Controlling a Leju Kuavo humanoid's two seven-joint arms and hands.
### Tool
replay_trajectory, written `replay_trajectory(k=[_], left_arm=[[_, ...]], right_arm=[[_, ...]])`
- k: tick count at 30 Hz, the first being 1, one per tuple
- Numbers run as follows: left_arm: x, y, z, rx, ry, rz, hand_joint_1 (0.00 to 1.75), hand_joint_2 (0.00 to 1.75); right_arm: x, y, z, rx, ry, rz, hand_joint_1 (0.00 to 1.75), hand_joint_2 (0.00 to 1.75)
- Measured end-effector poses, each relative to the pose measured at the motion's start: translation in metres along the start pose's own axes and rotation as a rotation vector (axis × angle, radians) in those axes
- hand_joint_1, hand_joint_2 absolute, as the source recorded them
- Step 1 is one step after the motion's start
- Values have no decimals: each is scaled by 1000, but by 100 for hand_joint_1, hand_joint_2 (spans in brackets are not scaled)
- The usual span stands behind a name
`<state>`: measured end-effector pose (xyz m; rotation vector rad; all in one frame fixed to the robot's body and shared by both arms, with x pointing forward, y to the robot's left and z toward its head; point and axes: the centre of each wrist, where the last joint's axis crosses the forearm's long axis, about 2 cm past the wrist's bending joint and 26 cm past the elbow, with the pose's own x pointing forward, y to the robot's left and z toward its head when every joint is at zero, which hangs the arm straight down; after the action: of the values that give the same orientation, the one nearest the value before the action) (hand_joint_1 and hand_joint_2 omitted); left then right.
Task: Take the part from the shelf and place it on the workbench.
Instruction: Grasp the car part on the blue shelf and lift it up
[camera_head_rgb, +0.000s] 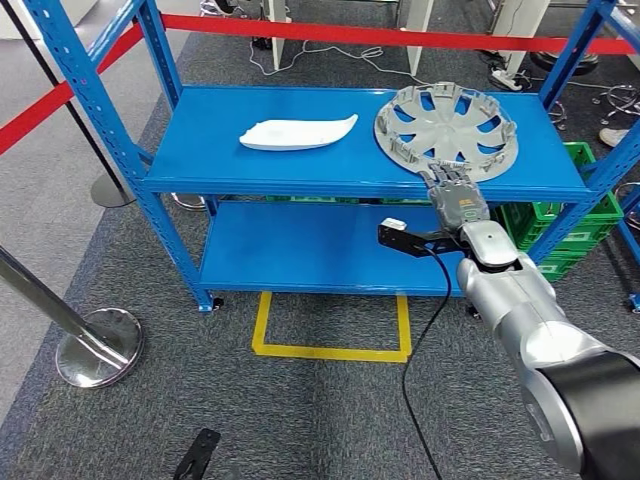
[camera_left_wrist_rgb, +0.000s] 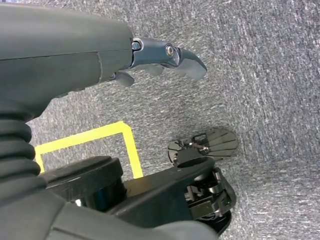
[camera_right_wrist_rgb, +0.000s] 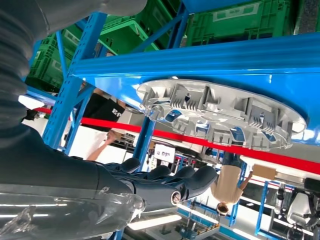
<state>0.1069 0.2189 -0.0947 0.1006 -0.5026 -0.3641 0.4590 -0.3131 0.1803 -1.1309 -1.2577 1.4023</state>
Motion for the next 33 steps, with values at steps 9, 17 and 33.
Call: replay_trajectory(k=[9,17,33], left_arm=[[0,0,0,-13,8,6,0,0],[0,0,0,-13,9,6,0,0],[0,-1,0,-14,10,3,0,0]], right_arm=[[0,0,0,5,-1,0,0,175],[0,0,0,6,-6,0,0,175],[0,1,0,6,-7,0,0,175]])
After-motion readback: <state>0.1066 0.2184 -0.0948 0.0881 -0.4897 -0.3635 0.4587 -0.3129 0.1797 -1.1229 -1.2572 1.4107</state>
